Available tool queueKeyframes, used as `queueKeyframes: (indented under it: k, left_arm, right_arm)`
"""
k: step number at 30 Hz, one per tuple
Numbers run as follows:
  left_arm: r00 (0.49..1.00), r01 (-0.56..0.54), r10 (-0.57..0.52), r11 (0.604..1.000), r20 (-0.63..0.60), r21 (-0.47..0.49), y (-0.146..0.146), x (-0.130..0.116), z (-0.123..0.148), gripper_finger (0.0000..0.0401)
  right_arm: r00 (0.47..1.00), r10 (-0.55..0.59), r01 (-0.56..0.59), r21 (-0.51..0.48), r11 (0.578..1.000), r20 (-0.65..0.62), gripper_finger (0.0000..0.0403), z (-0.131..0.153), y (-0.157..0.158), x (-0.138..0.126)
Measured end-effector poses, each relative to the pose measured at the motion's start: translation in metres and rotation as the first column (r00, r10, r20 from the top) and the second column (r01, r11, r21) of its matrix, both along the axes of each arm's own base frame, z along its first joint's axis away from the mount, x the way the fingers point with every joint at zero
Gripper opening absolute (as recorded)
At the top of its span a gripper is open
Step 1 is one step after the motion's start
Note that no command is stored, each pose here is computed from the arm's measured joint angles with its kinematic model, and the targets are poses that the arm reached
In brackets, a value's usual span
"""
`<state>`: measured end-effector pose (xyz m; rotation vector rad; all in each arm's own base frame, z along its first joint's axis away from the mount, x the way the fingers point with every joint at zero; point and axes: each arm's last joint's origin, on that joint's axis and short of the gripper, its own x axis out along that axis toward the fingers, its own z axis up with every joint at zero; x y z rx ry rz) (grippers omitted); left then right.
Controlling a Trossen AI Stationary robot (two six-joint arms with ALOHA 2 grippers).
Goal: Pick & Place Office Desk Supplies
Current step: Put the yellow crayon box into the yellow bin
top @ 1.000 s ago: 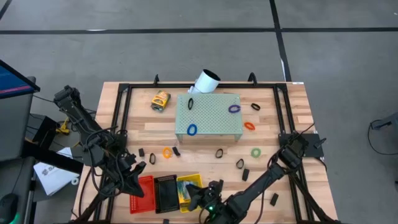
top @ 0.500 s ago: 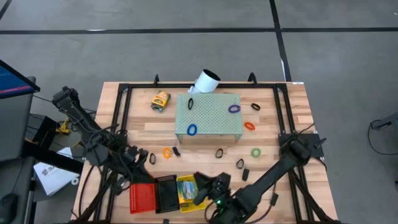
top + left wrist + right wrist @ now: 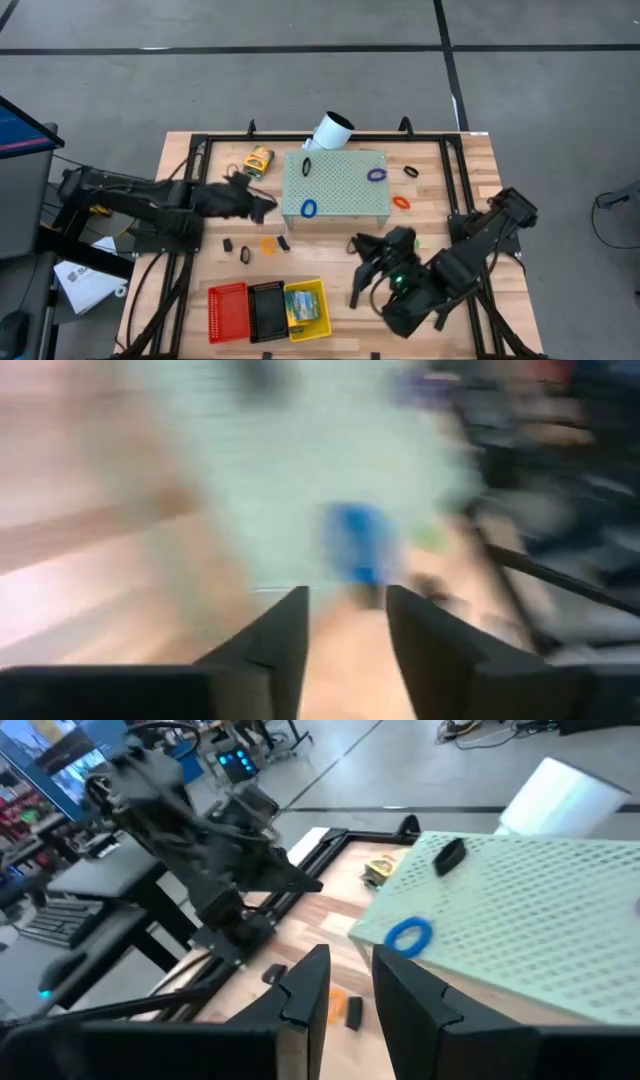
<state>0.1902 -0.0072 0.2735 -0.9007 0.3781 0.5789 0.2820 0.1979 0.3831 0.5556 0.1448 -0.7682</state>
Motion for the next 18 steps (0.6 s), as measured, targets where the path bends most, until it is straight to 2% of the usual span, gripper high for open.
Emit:
queueKeyframes:
  k: [3, 6, 10, 18]
  left_arm:
    - [0.976, -0.173, 0.172, 0.985, -0.131, 0.001, 0.016, -0.017, -0.009, 0.0174]
    - [0.93, -0.319, 0.316, 0.948, -0.186, 0.012, 0.023, -0.034, -0.012, 0.0203]
    - [0.902, -0.421, 0.413, 0.906, -0.124, -0.042, 0.028, -0.046, -0.021, 0.0216]
    - [0.823, -0.547, 0.568, 0.793, 0.001, -0.269, 0.037, -0.052, -0.072, 0.0195]
  right_arm:
    - [1.0, 0.01, -0.01, -0.004, 1.0, -0.006, 0.0077, 0.009, -0.005, -0.011]
    - [1.0, 0.018, -0.018, -0.008, 1.0, -0.009, 0.0077, 0.014, -0.007, -0.018]
    - [1.0, 0.018, -0.018, -0.019, 1.0, -0.021, 0.0077, 0.018, -0.012, -0.024]
    - [0.999, -0.04, 0.04, 0.013, 0.999, 0.008, 0.0077, 0.035, -0.039, -0.034]
